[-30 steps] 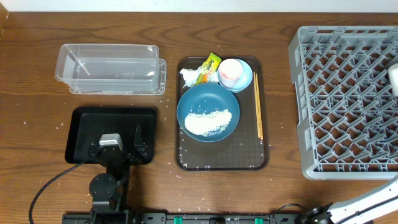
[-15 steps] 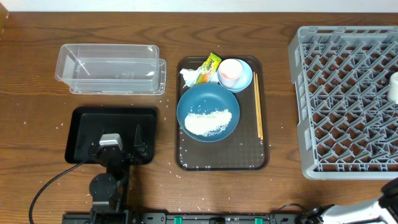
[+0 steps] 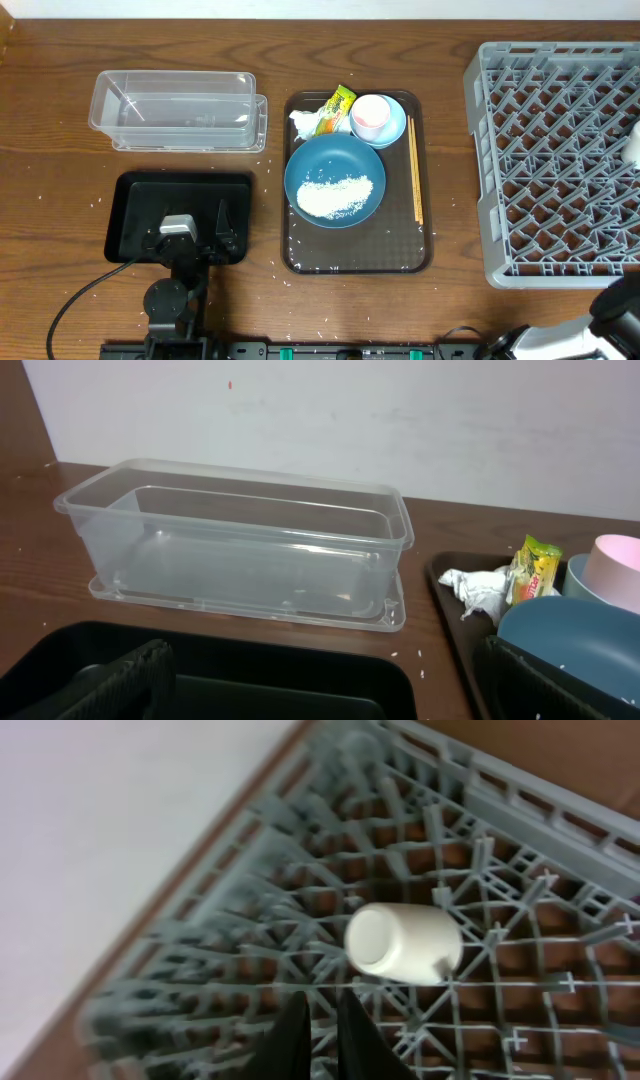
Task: Sort waste into correct bins and load items into the dishwasher rack
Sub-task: 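Lower the white cup into the rack and open the right gripper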
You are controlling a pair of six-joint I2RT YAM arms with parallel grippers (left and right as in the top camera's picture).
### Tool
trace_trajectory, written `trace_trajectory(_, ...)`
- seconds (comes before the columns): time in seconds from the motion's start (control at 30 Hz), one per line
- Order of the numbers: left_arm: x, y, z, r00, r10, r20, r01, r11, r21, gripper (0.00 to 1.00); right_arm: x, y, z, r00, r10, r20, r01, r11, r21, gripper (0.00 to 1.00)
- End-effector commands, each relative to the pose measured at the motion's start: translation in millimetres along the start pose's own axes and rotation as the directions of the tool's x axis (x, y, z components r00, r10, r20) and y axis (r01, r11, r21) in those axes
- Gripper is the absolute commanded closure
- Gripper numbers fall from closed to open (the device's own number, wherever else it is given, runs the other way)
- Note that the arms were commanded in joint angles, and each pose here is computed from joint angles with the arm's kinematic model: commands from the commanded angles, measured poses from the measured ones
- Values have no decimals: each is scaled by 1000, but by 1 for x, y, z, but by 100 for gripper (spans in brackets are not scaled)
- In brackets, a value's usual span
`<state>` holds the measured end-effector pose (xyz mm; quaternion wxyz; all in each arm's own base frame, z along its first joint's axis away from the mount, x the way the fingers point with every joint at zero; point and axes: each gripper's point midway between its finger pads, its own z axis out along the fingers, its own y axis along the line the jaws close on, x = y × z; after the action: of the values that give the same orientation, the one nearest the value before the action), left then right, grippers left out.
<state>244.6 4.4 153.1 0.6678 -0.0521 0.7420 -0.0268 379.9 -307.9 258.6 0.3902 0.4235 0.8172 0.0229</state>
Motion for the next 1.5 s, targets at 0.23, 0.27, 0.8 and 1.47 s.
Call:
trace_trajectory(0.23, 16, 7, 1, 999, 14, -46, -16, 999, -32, 2, 29, -43, 95, 996, -54, -74, 72, 962, 264, 99)
trace_trajectory(0.27, 16, 7, 1, 999, 14, -46, -16, 999, -32, 2, 32, -45, 101, 995, -52, -84, 72, 961, 266, 99)
trace_trajectory(0.8, 16, 7, 1, 999, 14, -46, -16, 999, -33, 2, 47, -19, 135, 978, -158, -139, 166, 985, 52, 99)
trace_trajectory(1.47, 16, 7, 1, 999, 14, -46, -16, 999, -32, 2, 17, -67, 70, 985, -154, -76, 172, 893, 415, 99)
